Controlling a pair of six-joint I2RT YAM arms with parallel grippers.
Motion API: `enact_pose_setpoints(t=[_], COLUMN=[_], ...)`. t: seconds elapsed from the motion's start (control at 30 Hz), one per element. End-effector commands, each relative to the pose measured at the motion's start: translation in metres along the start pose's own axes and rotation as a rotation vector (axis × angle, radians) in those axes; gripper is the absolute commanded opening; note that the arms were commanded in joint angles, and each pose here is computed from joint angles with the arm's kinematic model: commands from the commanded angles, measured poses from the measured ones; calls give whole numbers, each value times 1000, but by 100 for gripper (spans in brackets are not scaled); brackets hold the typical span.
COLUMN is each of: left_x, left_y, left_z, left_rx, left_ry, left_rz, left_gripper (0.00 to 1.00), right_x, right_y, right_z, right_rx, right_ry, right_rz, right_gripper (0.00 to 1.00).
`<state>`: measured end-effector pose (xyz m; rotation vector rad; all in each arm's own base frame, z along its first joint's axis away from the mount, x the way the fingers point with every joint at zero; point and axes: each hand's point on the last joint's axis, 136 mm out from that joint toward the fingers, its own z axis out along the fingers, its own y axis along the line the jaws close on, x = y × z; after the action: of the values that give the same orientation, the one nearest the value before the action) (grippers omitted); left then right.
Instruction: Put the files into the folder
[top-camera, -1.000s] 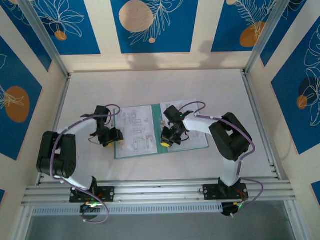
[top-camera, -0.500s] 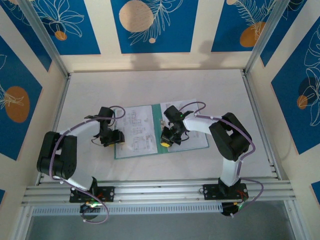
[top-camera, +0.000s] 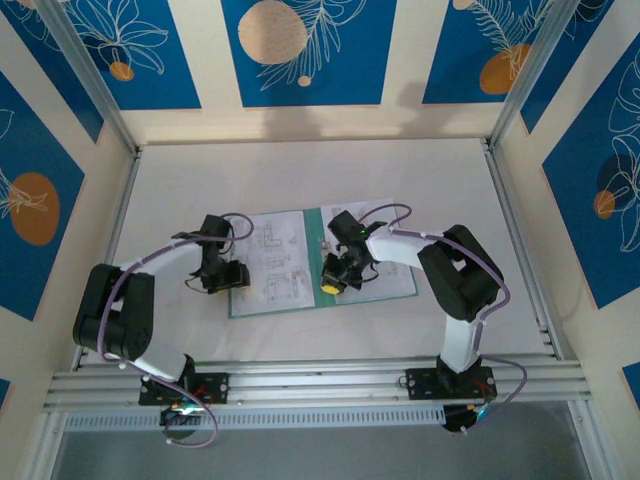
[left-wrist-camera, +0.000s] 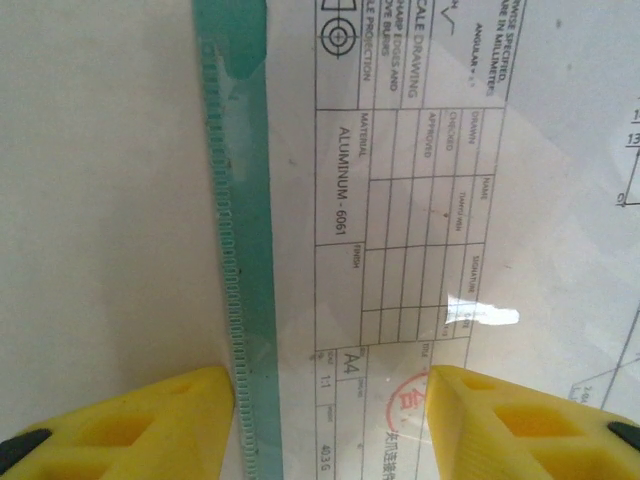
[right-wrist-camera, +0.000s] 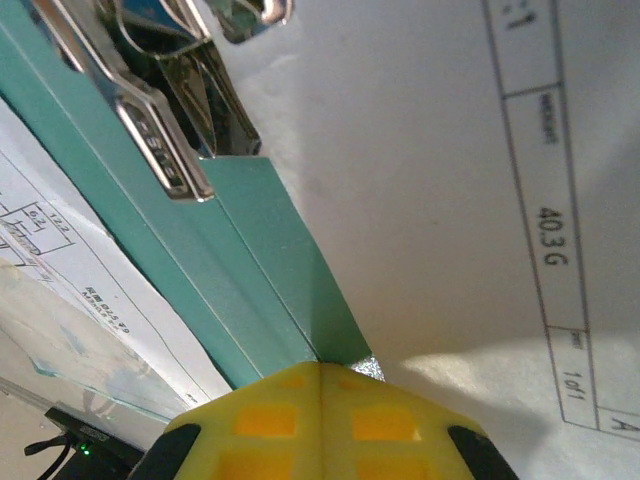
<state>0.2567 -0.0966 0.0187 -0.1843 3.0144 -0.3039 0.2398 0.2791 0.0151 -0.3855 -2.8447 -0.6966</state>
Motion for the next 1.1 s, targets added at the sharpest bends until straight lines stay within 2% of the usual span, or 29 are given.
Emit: enact_pose_setpoints(t=[0.0,0.17,0.83,1.07], left_x=[23,21,2,-8], left_y=[-1,-27,-56,-79], left_z=[6,0,-101,-120], left_rx=[4,98,223,333], left_ry=[71,41,-161,-194], left_rz=[-18,20,31,19], left_gripper=[54,52,48,48], right_x=[13,13,14,15], right_y=[-35,-35,-38,-40], right_z=[19,20,20,20], right_rx=[122,122,133,134], right_ry=[66,72,77,81], right_rz=[76,78,82,85], right_gripper=[0,0,0,0])
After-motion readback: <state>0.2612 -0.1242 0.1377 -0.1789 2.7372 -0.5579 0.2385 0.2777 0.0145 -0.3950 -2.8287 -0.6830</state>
